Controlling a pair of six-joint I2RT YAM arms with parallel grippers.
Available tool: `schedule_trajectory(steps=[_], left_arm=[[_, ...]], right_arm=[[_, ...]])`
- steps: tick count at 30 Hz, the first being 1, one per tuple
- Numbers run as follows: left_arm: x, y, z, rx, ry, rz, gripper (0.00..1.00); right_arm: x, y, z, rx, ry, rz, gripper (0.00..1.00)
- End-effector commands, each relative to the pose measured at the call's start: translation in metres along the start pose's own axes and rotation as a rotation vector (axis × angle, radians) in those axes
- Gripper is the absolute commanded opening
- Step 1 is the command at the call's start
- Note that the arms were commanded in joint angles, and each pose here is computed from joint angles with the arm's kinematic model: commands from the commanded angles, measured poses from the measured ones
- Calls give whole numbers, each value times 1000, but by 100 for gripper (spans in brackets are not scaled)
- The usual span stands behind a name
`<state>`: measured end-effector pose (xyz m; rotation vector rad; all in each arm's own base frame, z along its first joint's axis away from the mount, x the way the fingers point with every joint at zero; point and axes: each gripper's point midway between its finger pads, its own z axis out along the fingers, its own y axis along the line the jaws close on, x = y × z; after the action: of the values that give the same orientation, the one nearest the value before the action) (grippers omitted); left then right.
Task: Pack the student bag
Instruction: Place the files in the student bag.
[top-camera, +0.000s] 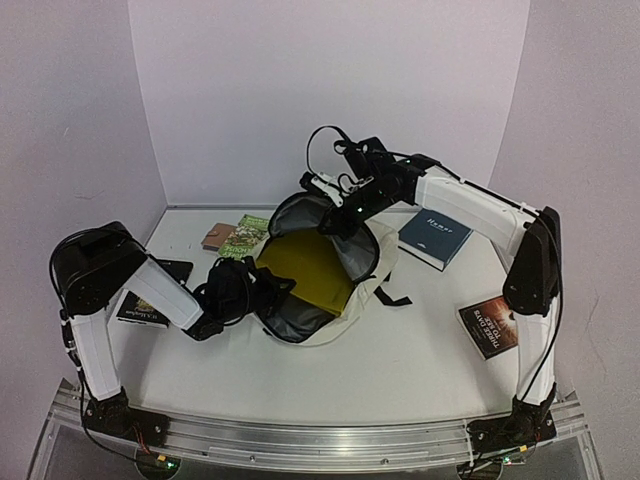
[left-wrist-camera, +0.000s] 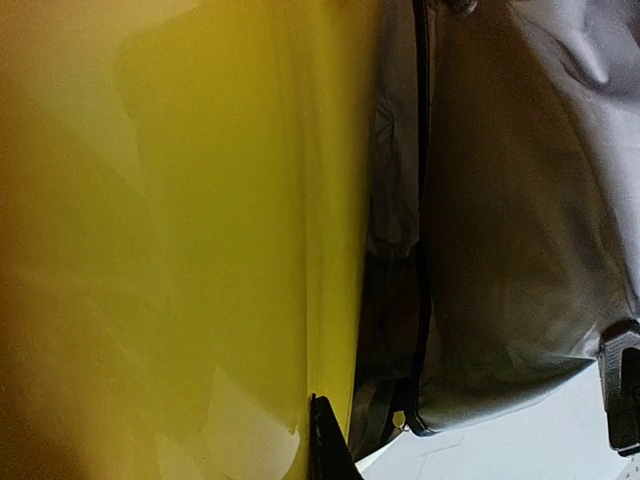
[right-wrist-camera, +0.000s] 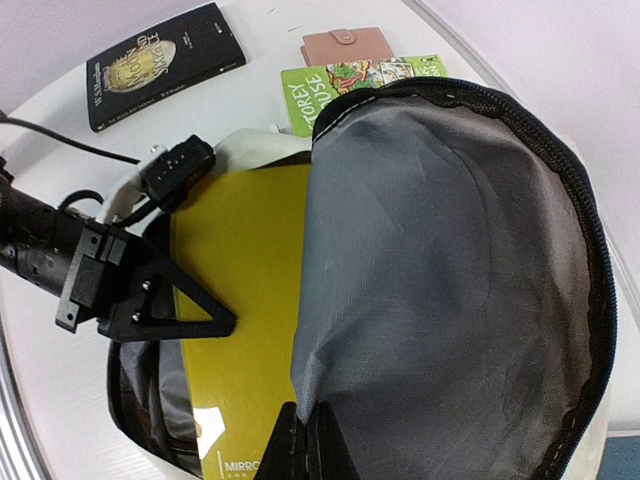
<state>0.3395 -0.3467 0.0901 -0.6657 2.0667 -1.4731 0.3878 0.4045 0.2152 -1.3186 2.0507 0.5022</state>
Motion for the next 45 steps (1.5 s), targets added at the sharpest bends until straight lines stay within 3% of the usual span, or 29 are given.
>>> schedule_trajectory(steps=[1,4,9,13,17,23,25,30,36,40,45], left_arm=[[-23,-9,-9,-142,-78,143,0],[-32,-18,-16,-227,-130,230,0],[-49,-17,-35,-294,-215,257,0],[-51,-19,-38,-316,-215,298,0],[-44,-11,-24,-343,-168,317,0],[-9,-14,17,-202,-13,244,5],[-11,-8,16,-235,-29,233,11],[-30,-3,-13,-375,-112,265,40],[-36,-41,-49,-494,-112,414,62],[-45,-57,-79,-562,-136,478,65],[-59,-47,-110,-638,-178,496,63]], right_arm=[[-18,17,-14,-10,-47,-150,0],[-23,18,-16,-11,-57,-164,0],[-28,23,-19,-38,-70,-184,0],[-31,25,-22,-50,-72,-199,0],[-34,27,-19,-71,-82,-177,0],[-47,22,-3,-69,-110,-113,0],[-50,20,1,-63,-117,-106,0],[-44,6,11,6,-93,-123,0],[-30,-12,21,71,-51,-126,0],[-23,-20,23,95,-33,-114,0],[-21,-22,23,98,-31,-89,0]])
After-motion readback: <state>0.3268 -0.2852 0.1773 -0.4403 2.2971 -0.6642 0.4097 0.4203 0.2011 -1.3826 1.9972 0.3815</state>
